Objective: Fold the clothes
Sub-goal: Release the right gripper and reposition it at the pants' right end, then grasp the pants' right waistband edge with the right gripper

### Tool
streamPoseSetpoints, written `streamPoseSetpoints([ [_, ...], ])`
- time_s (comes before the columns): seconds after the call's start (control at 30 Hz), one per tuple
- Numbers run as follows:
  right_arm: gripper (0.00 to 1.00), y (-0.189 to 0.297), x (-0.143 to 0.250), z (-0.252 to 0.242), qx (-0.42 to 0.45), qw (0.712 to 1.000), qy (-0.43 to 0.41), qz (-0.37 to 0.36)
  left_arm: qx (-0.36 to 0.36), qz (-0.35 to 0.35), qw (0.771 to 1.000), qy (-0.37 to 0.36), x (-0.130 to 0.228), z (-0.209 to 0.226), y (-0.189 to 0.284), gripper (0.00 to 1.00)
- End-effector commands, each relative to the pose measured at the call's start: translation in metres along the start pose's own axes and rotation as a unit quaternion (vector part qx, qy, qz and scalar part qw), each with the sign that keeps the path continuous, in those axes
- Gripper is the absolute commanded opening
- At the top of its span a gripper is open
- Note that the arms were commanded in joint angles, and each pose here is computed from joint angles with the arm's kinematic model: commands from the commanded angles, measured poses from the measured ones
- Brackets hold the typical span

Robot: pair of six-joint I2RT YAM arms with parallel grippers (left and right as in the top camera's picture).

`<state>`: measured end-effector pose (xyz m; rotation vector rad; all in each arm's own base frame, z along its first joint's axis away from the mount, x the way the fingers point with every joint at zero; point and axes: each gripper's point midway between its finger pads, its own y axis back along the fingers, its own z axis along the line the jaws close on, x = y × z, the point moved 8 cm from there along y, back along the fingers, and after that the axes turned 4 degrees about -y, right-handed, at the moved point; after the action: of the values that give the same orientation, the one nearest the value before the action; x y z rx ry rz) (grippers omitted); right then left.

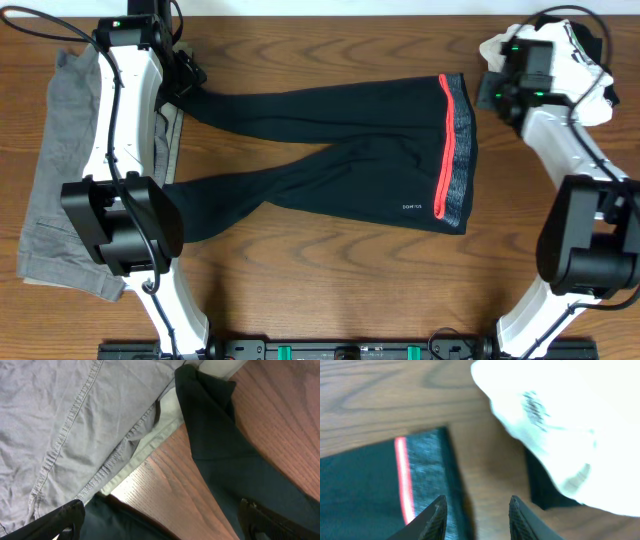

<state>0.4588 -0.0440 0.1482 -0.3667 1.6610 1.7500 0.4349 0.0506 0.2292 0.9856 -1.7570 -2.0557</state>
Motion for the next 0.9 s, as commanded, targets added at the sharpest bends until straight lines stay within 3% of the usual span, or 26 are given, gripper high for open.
streamPoseSetpoints([
  [0.0, 0.38, 0.000, 0.003, -0.014, -0.037, 0.999, -0.020, 0.028, -0.004, 0.001, 1.000, -0.011, 0.000, 0.002, -0.001, 0.98],
  [0.07, 0.43, 0.003, 0.007, -0.013, -0.053, 0.998, -0.006, 0.041, -0.004, 0.001, 1.000, -0.012, 0.000, 0.002, -0.001, 0.98],
  [0.2, 0.66, 0.014, 0.021, 0.001, -0.062, 0.994, 0.010, 0.084, -0.004, 0.001, 1.000, -0.012, 0.000, 0.002, -0.001, 0.98],
  [0.3, 0.70, 0.025, 0.039, 0.022, -0.067, 0.989, 0.016, 0.132, -0.004, 0.001, 1.000, -0.012, 0.000, 0.002, -0.001, 0.98],
  [0.5, 0.68, 0.033, 0.076, 0.055, 0.010, 0.980, 0.034, 0.195, -0.002, -0.001, 1.000, -0.011, -0.001, 0.001, -0.001, 0.98],
  [0.7, 0.57, 0.031, 0.090, 0.072, 0.069, 0.978, 0.060, 0.189, -0.001, -0.003, 1.000, -0.010, -0.001, 0.001, -0.001, 0.98],
  [0.87, 0.55, 0.025, 0.099, 0.076, 0.141, 0.972, 0.080, 0.170, -0.001, -0.003, 1.000, -0.010, -0.001, 0.001, -0.001, 0.98],
])
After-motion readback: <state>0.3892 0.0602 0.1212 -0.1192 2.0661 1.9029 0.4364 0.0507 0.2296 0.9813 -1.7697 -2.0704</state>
